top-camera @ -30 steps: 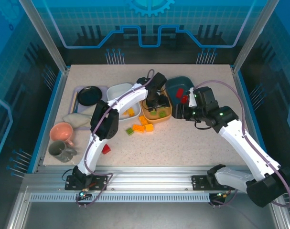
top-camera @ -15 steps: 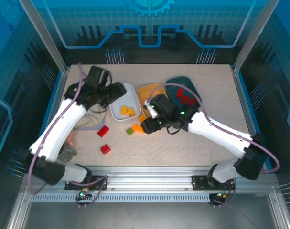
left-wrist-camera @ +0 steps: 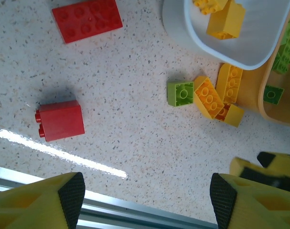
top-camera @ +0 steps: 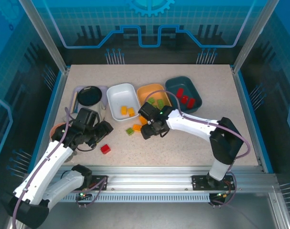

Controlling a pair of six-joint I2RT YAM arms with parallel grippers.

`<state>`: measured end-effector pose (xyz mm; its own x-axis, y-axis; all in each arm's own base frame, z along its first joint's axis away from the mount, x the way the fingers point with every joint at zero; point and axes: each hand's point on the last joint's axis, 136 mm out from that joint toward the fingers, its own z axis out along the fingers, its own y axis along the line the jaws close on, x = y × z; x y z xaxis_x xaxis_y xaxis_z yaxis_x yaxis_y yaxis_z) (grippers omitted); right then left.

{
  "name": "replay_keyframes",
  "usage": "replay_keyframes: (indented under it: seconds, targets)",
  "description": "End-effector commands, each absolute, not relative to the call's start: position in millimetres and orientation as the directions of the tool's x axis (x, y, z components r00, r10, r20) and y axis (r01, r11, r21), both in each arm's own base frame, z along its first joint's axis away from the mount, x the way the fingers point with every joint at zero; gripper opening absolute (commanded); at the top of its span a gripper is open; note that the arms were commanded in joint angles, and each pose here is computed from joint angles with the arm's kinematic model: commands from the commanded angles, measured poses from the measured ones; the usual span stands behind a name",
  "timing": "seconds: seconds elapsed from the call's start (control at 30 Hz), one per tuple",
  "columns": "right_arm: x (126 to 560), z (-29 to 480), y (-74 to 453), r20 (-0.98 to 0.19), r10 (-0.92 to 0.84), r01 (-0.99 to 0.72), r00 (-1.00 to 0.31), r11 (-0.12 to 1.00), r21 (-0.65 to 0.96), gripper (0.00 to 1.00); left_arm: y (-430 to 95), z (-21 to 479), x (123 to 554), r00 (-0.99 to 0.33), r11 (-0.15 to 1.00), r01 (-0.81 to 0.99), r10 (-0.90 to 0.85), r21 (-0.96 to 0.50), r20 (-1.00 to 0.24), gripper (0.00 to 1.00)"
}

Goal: Sort the legos into containers by color

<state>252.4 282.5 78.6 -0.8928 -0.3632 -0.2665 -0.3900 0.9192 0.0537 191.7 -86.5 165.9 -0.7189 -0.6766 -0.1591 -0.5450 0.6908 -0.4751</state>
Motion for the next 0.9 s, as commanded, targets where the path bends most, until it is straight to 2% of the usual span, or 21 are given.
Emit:
replay_keyframes:
  seconds: [0.0,0.23,0.53,0.7,0.87]
  targets:
    - [266,56,284,-0.252,-0.270,-0.294,-0.929,0.954,0.060,0.73,-91,166,189,-0.721,0.673,-0.550,-0.682,-0.495,-0.125,0.73]
    - [294,41,289,-0.280,-0.239,-0.259,-0.930,0.965,0.036,0.68,-94,166,189,-0.733,0.679,-0.537,-0.670,-0.501,-0.122,0.72]
    - [311,29,292,-0.287,-0.229,-0.247,-0.930,0.969,0.027,0.59,-95,166,187,-0.740,0.681,-0.534,-0.663,-0.501,-0.113,0.72]
    - [315,28,295,-0.285,-0.234,-0.251,-0.929,0.968,0.026,0.46,-96,165,188,-0.740,0.680,-0.533,-0.663,-0.503,-0.112,0.72]
    - [300,45,280,-0.284,-0.224,-0.236,-0.932,0.972,0.008,0.35,-96,166,190,-0.739,0.682,-0.531,-0.663,-0.502,-0.119,0.72]
